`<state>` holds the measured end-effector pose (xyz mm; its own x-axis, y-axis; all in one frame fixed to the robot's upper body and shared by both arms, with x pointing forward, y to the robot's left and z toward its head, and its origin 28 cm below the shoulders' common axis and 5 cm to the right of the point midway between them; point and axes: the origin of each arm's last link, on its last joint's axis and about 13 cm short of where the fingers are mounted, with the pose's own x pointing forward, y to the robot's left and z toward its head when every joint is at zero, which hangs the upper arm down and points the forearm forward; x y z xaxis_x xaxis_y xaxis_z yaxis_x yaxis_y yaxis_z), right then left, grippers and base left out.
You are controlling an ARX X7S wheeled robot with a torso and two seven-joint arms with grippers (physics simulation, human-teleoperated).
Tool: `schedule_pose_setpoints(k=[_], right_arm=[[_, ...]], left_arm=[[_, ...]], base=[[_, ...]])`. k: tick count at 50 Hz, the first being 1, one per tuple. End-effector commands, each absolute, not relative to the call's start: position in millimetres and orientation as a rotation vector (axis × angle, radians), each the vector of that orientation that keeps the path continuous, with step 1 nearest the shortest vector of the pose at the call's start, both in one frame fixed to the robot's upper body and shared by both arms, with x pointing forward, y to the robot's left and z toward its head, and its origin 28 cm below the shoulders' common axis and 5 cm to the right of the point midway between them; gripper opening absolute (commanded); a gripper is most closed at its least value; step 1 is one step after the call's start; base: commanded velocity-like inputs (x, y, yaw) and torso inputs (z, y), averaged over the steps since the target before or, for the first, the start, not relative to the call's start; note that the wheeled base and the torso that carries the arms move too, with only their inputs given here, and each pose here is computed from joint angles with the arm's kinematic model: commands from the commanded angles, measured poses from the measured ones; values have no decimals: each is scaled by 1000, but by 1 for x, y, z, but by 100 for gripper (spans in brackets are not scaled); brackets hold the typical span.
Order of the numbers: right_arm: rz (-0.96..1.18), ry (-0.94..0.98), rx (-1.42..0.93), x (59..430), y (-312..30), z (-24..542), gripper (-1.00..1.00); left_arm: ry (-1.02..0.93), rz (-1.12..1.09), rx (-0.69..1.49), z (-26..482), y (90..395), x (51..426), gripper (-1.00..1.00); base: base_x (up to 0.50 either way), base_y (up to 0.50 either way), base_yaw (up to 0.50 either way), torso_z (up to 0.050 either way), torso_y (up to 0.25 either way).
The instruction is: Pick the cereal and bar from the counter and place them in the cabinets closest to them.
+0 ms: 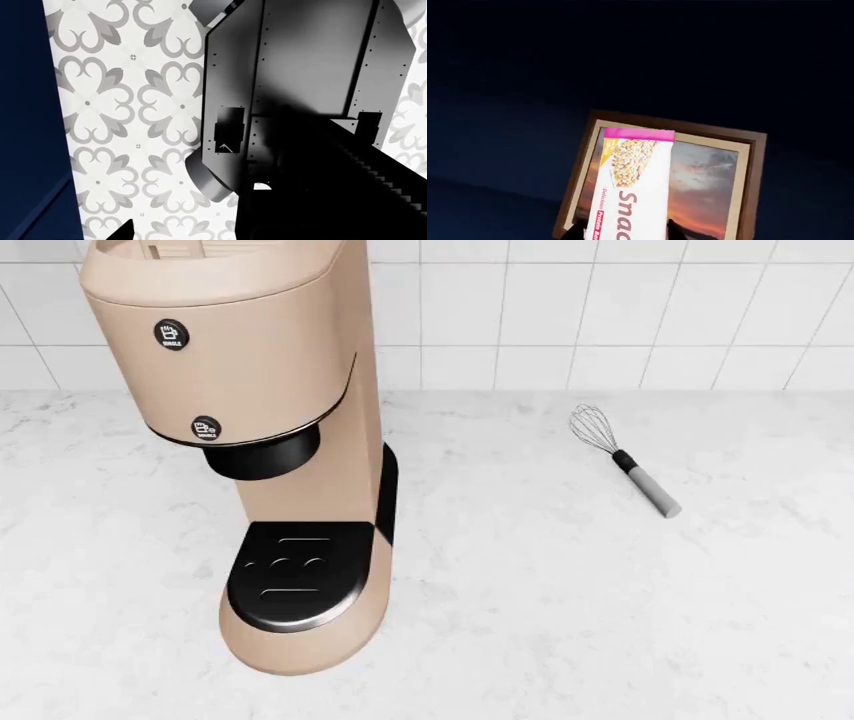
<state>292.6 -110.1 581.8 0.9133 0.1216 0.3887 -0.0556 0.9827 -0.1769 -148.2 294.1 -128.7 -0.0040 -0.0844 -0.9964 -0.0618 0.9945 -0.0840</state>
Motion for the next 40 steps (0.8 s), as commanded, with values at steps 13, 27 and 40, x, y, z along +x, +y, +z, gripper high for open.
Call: schedule_pose_setpoints(k=[13, 27, 40], right_arm=[[-27, -424, -136, 304, -117, 576, 100], [80, -723, -194, 290, -109, 601, 100], [95, -857, -245, 287, -108, 609, 100]], left_arm=[[1578, -11, -117, -129, 294, -148, 100], [1575, -17, -111, -129, 294, -148, 100], [1564, -14, -100, -129, 294, -148, 100]], base=[[0, 0, 0, 0, 0], [0, 0, 0, 0, 0], [0, 0, 0, 0, 0]])
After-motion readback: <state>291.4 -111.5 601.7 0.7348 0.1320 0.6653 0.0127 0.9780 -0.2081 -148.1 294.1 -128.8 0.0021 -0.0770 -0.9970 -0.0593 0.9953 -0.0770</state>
